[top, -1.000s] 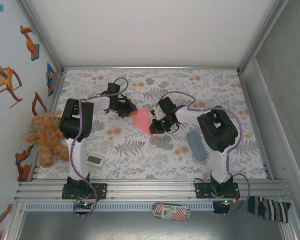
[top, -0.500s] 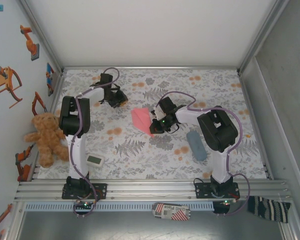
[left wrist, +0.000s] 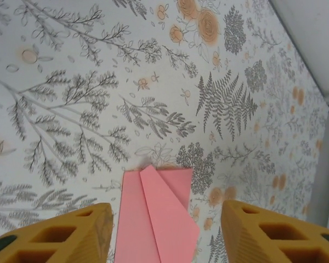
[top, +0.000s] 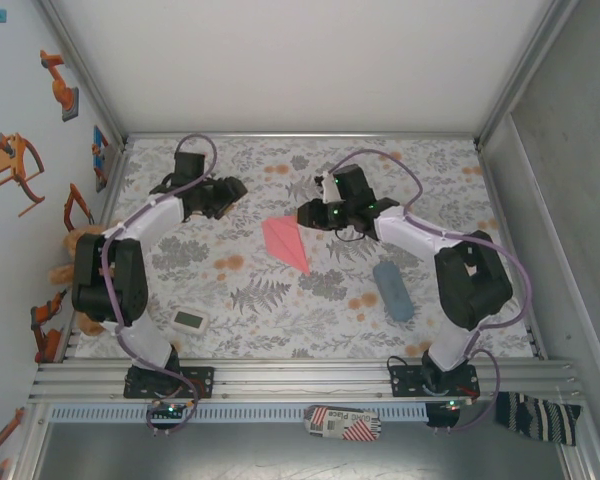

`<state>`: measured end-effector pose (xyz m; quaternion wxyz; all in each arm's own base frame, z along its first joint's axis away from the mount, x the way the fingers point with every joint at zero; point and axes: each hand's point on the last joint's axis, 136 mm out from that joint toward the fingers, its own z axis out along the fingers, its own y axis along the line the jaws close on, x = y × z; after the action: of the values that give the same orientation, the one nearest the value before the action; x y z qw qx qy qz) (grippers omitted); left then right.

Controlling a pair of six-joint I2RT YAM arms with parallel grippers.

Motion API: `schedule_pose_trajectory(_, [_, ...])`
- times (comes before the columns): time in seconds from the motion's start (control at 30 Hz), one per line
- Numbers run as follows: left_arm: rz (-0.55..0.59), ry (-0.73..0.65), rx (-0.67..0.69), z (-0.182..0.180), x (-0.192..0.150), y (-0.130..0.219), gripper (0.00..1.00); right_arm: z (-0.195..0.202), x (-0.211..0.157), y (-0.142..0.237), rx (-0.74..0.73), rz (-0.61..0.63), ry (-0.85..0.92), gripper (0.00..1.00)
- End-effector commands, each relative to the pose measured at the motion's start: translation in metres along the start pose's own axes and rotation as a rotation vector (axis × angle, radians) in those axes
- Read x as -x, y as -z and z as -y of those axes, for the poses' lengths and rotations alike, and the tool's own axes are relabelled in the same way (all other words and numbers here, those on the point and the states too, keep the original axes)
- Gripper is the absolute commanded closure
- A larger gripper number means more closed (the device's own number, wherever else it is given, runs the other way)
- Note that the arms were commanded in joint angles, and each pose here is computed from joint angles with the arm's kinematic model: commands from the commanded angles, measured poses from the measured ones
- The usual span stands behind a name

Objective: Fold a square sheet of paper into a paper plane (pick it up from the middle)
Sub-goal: Pick up the paper from the center of the table.

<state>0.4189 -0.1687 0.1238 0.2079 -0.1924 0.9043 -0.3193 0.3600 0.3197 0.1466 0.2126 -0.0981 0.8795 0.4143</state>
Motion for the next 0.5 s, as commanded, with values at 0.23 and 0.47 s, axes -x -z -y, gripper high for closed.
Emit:
schedule_pose_trajectory(0.23, [-0.03,0.05,0.024,-0.016,-0.047,-0.004,0.35,0.052,-0.027,-0.047,-0.047,-0.146,-0.081,0.71])
schedule_pose_trajectory(0.47, [-0.063,0.059,0.013,-0.014,-0.058,-0.019,0.3,0.061,-0.034,-0.066,-0.029,-0.189,-0.096,0.73])
